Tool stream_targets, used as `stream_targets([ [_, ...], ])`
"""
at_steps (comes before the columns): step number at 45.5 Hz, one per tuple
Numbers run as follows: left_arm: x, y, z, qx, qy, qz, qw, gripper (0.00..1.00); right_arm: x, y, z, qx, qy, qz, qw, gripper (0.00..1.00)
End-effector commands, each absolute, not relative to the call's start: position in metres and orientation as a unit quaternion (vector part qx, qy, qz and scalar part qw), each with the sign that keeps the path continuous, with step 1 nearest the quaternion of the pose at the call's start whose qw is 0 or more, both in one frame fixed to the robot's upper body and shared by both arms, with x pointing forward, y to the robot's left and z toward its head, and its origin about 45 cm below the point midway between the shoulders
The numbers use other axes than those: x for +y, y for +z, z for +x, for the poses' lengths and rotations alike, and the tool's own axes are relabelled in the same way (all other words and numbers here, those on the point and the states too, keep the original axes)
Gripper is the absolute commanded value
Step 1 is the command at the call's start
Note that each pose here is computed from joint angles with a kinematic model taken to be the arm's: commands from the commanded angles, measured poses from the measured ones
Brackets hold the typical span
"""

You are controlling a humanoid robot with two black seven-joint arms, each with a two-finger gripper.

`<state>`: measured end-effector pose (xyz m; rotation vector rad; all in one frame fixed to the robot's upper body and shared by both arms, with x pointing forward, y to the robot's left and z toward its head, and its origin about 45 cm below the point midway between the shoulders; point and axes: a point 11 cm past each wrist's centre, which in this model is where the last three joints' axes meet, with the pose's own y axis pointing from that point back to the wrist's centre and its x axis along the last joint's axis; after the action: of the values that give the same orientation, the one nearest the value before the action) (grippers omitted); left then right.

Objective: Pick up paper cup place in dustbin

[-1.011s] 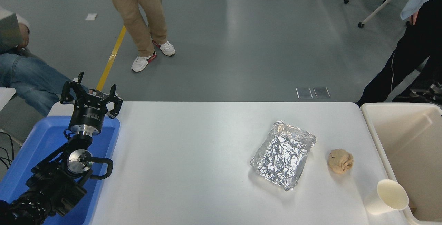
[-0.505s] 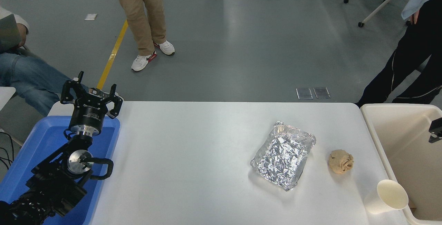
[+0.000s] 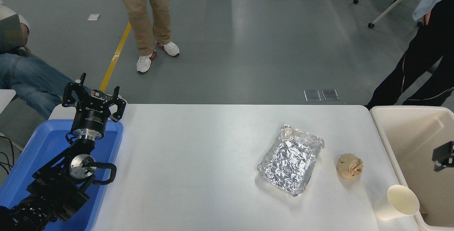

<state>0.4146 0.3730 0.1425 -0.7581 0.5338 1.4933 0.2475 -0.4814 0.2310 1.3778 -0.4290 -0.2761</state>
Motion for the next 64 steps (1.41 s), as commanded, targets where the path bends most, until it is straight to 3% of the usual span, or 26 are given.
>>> stream_targets([
  [1,0.3733,0.1426,0.4146,0.234,0.654,-0.332,0.638,0.99,-0.461,0.197,0.238,-0.168,-0.131,0.652,0.728,0.98],
  [19,0.3733,0.1426,0.4146,0.234,0.654,-0.332,0.638,0.99,-0.472,0.146,0.215,-0.179,-0.125,0.637,0.739,0.98],
  [28,0.3725,0.1423,0.4146,0.234,0.654,-0.332,0.638,0.99,-0.482,0.138,0.227,-0.213,-0.113,0.63,0.739,0.96],
  [35,0.3723,0.143,0.4151,0.234,0.654,-0.333,0.638,0.99,-0.485,0.129,0.232,-0.23,-0.109,0.63,0.734,0.88],
  [40,0.3733,0.1426,0.4146,0.234,0.654,-0.332,0.638,0.99,-0.484,0.122,0.228,-0.234,-0.112,0.631,0.731,0.7],
  [45,0.3725,0.1423,0.4146,0.234,0.654,-0.332,0.638,0.99,-0.484,0.115,0.221,-0.235,-0.117,0.632,0.729,0.46],
  [51,0.3731,0.1433,0.4151,0.233,0.654,-0.333,0.638,0.99,-0.485,0.11,0.215,-0.242,-0.114,0.629,0.73,0.02],
  [64,0.3733,0.1426,0.4146,0.234,0.654,-0.332,0.638,0.99,-0.485,0.128,0.236,-0.286,-0.103,0.639,0.707,0.0],
])
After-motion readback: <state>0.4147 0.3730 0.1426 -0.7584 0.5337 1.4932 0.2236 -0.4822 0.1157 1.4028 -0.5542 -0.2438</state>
